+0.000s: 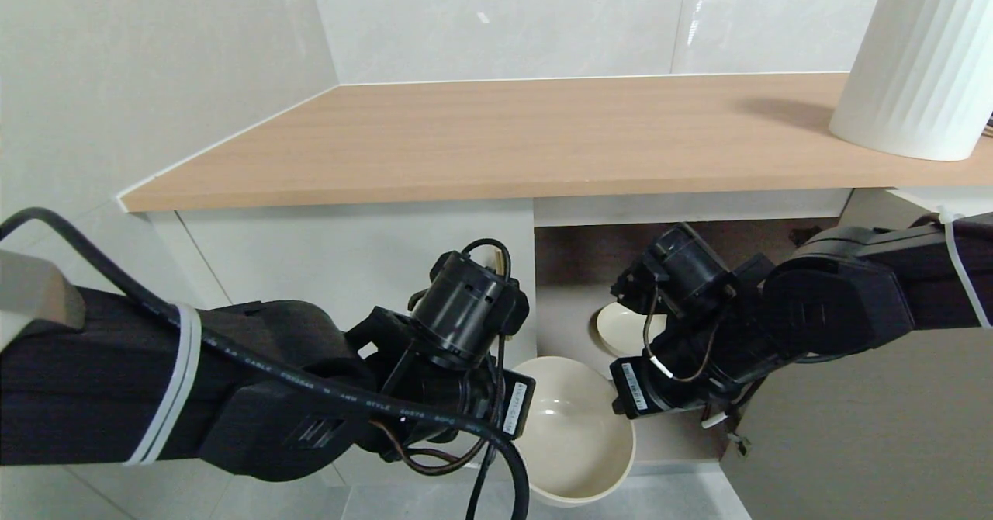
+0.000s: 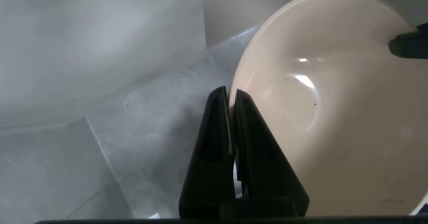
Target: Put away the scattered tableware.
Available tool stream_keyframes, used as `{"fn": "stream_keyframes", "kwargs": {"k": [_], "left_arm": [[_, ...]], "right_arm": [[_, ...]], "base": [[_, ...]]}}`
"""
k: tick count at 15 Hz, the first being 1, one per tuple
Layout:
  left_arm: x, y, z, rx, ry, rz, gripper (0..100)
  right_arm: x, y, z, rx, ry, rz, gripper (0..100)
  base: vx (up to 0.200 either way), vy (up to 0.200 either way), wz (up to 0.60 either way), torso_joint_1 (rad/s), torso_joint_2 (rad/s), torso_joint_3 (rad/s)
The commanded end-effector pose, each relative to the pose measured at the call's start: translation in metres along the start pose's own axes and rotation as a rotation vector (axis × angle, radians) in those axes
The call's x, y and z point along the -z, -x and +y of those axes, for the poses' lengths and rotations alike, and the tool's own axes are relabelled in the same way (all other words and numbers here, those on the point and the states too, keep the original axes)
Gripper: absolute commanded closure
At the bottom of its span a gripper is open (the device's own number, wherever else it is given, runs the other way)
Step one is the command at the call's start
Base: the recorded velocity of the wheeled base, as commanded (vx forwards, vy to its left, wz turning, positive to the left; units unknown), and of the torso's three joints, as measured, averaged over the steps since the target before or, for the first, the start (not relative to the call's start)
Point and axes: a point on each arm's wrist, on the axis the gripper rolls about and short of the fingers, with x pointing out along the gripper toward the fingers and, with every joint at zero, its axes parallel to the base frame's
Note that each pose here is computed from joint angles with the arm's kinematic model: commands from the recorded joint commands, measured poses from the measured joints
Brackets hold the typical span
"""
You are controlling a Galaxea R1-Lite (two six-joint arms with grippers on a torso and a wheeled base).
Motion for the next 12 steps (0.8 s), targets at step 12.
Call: {"fn": "stream_keyframes", "kwargs": {"k": [12], "left_arm": [[-0.013, 0.021, 0.02, -0.034, 0.054, -0.072, 0]], "right_arm": [[0.044, -0.014, -0.029, 0.106, -0.076, -0.398, 100]], "base": [[0.0, 0.0, 0.0, 0.0, 0.0, 0.0]]}}
